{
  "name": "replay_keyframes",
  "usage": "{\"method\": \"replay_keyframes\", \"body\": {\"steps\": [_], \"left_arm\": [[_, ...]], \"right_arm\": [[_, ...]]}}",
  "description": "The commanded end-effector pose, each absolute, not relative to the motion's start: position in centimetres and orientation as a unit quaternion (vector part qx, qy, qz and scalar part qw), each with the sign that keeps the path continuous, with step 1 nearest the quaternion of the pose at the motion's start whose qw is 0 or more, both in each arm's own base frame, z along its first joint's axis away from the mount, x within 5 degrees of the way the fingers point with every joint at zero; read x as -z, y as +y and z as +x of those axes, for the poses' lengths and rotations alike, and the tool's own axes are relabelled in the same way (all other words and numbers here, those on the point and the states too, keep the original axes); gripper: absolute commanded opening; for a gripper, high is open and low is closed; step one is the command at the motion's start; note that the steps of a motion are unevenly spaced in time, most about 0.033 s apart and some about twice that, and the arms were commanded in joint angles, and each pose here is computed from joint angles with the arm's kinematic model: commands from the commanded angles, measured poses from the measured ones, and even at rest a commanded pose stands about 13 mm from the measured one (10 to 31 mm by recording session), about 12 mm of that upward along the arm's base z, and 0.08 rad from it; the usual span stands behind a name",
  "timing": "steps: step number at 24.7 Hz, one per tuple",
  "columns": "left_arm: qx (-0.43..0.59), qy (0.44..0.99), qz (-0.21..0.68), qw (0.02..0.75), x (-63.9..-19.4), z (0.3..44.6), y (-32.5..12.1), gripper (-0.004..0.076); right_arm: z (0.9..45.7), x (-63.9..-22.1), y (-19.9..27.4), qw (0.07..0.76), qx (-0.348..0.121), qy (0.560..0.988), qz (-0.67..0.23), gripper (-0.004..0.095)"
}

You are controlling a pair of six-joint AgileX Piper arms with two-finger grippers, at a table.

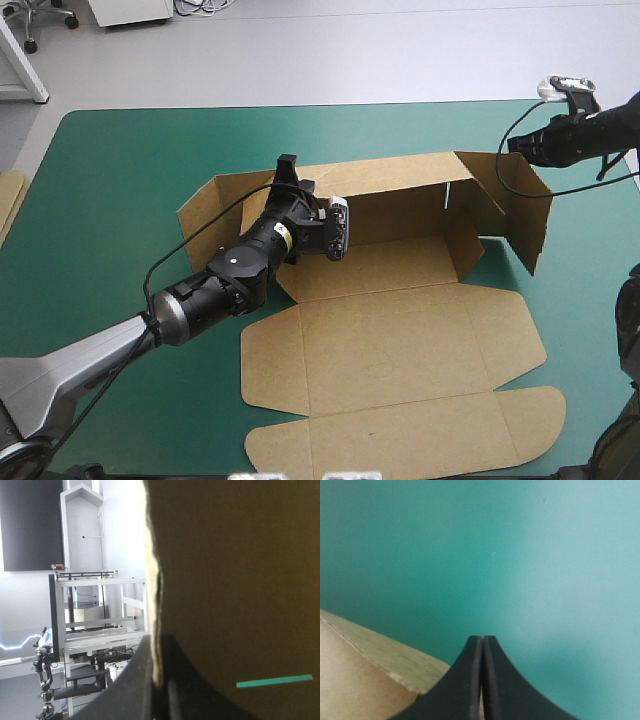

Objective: Fold the box

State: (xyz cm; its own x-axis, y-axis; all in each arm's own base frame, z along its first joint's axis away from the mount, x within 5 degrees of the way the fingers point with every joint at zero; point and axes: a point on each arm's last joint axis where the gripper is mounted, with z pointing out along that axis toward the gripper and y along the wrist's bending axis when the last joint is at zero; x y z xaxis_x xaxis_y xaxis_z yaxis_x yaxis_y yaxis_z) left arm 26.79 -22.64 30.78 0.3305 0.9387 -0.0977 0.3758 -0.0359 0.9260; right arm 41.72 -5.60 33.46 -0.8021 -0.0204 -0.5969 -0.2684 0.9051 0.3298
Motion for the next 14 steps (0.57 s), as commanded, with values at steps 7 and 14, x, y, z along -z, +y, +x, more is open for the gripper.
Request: {"method": "replay_keyframes", "body": {"steps": [7, 14], "left_arm": [[-0.307, 0.439, 0.665, 0.521, -33.4, 26.0, -22.8, -0.0010], [-0.300, 0.445, 0.663, 0.522, -33.4, 25.9, -22.8, -0.0010]], "right_arm": [[36.4, -36.4, -3.9, 0.392, -0.210, 0.891, -0.098, -0.0018], [32.8, -34.2, -3.1, 0.418, -0.191, 0.882, -0.101, -0.0019]]}}
